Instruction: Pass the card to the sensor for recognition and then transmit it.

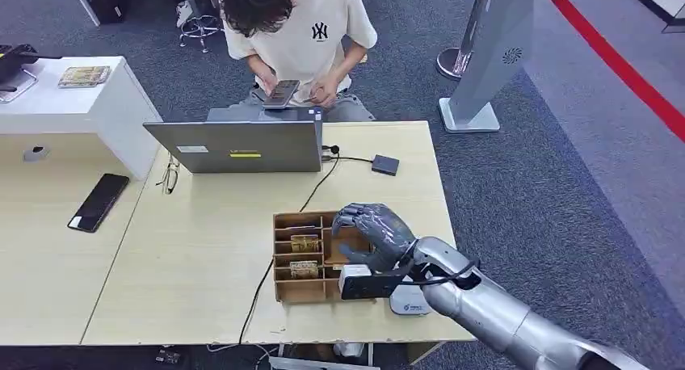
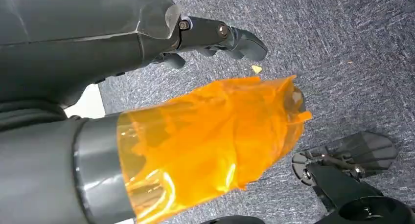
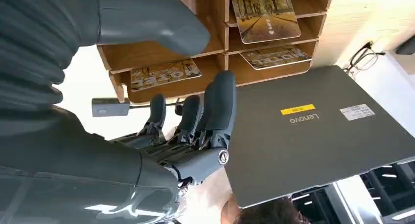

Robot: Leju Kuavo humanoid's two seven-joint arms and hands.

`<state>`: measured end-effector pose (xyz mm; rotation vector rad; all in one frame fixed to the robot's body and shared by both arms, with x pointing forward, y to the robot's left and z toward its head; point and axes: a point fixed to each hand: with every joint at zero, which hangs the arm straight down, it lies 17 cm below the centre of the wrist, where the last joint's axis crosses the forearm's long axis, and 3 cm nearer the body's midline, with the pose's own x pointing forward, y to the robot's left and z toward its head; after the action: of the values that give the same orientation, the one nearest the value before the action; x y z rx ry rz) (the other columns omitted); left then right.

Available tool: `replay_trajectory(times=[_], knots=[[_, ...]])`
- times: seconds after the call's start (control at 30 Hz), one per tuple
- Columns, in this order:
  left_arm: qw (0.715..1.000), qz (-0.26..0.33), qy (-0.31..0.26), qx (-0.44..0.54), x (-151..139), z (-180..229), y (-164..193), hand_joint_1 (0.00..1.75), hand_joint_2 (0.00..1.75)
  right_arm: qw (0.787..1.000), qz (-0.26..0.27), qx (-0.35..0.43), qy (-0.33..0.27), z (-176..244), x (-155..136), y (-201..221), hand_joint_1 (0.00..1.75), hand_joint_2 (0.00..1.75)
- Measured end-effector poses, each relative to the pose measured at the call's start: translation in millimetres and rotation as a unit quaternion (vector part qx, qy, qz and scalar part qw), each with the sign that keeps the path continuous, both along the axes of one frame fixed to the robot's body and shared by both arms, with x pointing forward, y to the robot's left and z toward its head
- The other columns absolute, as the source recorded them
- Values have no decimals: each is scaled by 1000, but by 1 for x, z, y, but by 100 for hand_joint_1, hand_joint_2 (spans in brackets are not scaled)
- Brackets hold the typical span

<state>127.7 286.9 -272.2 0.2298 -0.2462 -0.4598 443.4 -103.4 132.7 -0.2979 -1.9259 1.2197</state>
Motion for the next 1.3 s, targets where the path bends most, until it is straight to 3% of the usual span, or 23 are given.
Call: replay_trajectory(times=[0.27, 0.37, 0.43, 1.07, 1.3], knots=[[1000, 3, -1, -1, 1, 0, 0, 0, 0, 1000, -8, 2, -20, 10, 5, -2, 93, 175], [1000, 3, -1, -1, 1, 0, -1, 0, 0, 1000, -9, 3, -24, 13, 7, -2, 86, 175], [1000, 3, -2, -2, 1, 0, -1, 0, 0, 1000, -9, 3, -25, 14, 7, -2, 94, 175], [1000, 0, -2, -3, 1, 0, -4, 0, 0, 999, -13, -5, -37, 17, 10, -3, 96, 175], [1000, -1, 0, -3, 1, 0, -4, 0, 0, 1000, -14, -14, -24, 7, 11, -4, 79, 175]])
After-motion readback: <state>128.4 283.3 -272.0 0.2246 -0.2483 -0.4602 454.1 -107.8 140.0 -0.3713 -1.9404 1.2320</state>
